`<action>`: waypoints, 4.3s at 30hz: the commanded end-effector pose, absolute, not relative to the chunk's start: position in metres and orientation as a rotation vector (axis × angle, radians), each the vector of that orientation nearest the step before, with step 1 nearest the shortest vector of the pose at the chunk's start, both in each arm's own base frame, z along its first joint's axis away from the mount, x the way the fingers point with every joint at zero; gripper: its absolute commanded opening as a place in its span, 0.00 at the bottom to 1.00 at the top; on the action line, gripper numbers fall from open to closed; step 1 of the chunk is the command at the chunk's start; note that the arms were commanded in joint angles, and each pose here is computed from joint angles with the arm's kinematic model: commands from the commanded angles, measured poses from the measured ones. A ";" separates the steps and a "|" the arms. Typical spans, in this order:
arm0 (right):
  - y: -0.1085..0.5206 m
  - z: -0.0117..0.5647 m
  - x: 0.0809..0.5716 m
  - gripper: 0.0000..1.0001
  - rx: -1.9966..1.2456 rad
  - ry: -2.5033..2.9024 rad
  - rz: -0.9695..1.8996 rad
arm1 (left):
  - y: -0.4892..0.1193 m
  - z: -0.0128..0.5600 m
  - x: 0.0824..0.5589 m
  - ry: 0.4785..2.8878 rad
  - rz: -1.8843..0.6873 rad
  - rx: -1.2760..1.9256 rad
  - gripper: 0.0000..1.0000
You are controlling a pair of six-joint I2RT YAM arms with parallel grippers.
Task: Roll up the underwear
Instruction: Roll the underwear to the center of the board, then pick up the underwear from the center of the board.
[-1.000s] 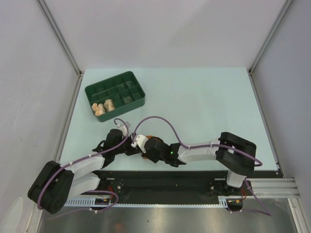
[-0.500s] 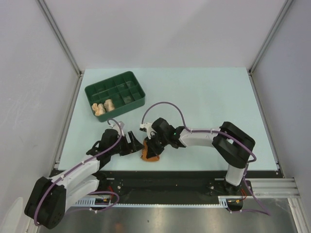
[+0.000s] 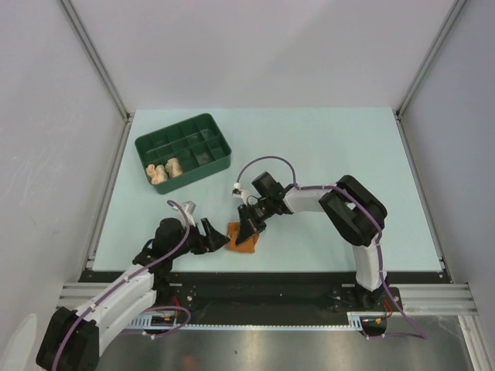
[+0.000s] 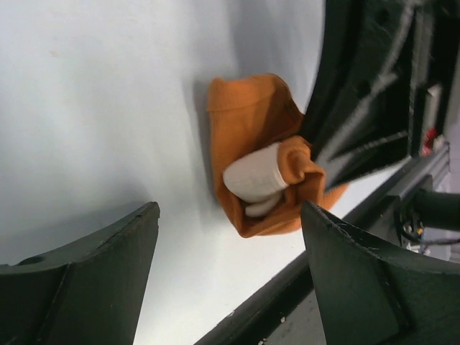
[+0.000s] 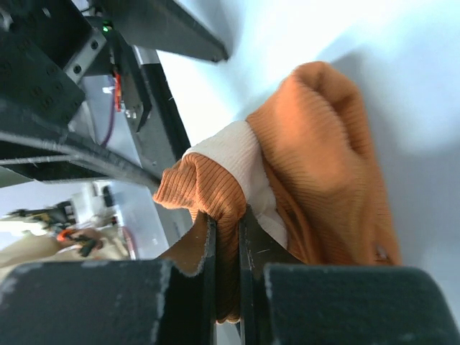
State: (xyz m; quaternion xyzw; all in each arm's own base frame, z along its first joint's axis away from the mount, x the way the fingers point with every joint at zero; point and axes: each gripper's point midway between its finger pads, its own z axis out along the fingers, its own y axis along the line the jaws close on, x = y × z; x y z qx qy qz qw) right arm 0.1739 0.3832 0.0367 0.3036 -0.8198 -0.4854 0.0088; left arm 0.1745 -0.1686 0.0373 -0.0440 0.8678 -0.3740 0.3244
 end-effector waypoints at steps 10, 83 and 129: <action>0.355 -0.013 0.187 0.00 0.719 -2.581 -1.343 | -0.192 0.044 0.167 2.178 -1.119 0.110 0.72; 0.364 0.033 0.193 0.58 1.074 -2.435 -1.565 | -0.178 -0.008 0.178 2.454 -0.866 -0.069 0.00; 0.381 0.332 0.270 0.00 0.232 -2.832 -2.641 | -0.173 0.314 0.246 1.570 -1.263 -0.224 0.82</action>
